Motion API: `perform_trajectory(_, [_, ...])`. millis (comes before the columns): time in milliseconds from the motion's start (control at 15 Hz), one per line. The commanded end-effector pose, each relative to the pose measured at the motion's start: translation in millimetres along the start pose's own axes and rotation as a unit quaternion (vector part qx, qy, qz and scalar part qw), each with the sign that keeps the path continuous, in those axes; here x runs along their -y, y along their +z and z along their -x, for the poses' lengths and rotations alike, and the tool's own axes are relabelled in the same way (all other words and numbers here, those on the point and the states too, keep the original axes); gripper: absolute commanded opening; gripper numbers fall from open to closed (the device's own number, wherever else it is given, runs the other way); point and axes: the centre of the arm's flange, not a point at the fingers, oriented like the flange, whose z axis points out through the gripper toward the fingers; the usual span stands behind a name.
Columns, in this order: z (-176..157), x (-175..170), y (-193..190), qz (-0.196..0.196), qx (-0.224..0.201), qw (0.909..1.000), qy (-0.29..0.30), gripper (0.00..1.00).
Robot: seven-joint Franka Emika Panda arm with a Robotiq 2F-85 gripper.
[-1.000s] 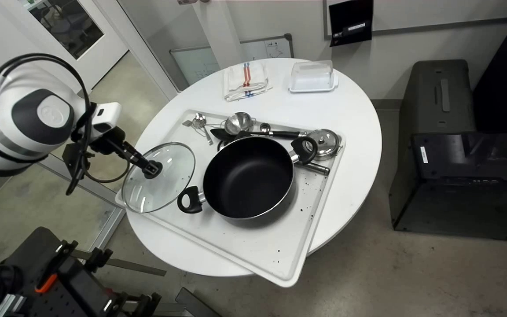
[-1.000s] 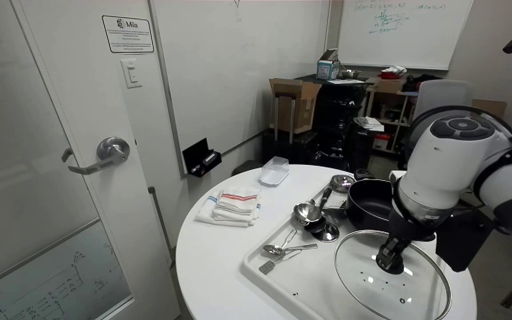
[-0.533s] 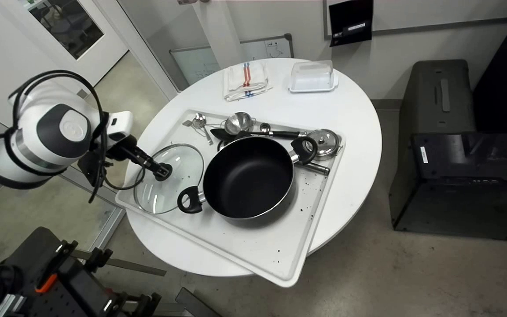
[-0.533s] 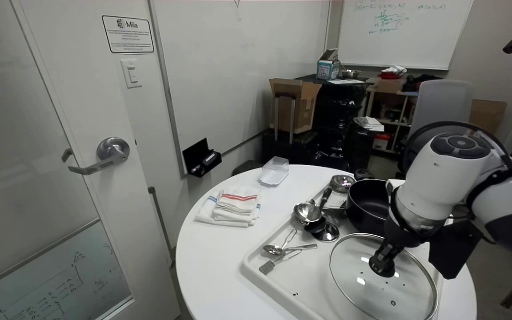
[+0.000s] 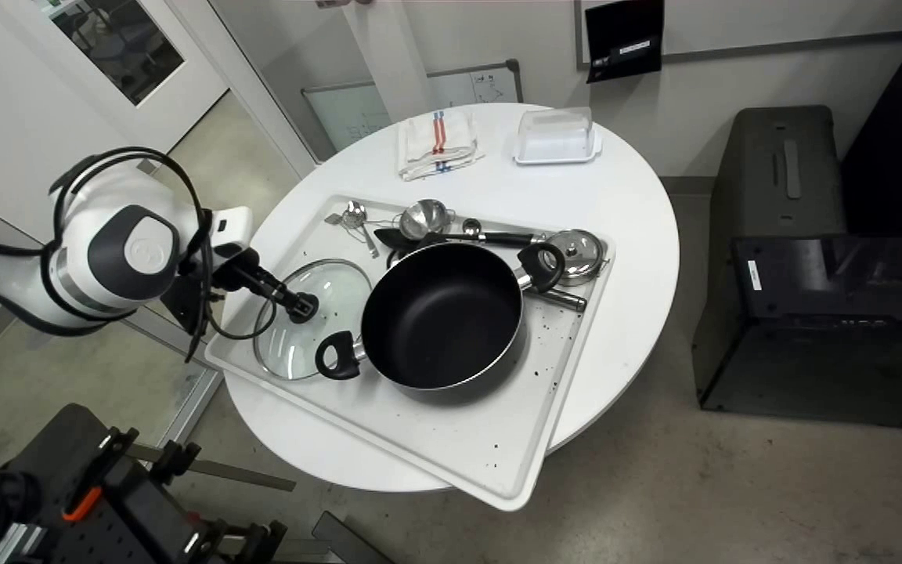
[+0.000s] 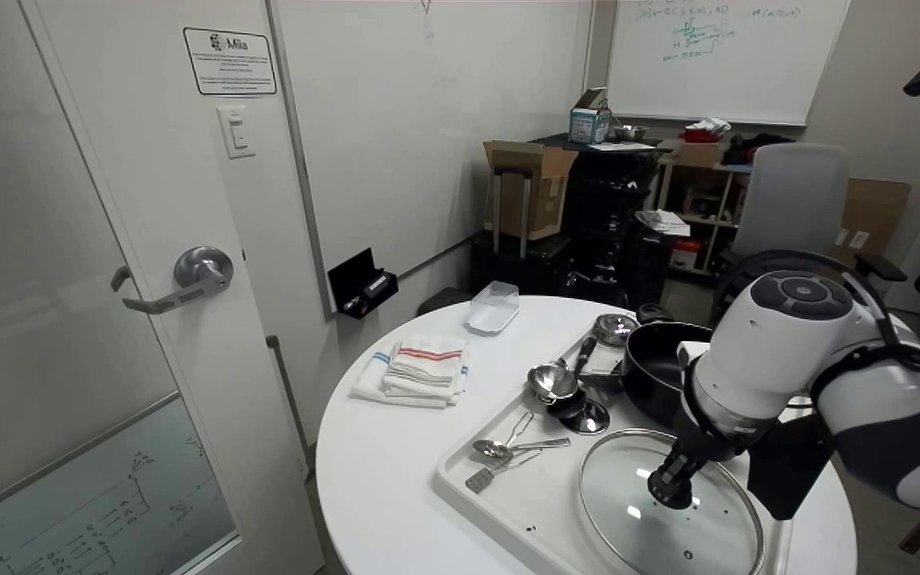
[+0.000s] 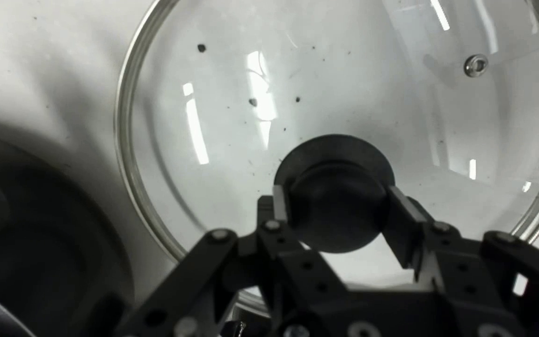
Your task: Pick up the lid from the pot and put it on the table
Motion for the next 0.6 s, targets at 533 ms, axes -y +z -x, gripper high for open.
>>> perform_trajectory(533, [-8.8,5.0,14.2,-0.002,-0.008,1.0000,0.001,0.25])
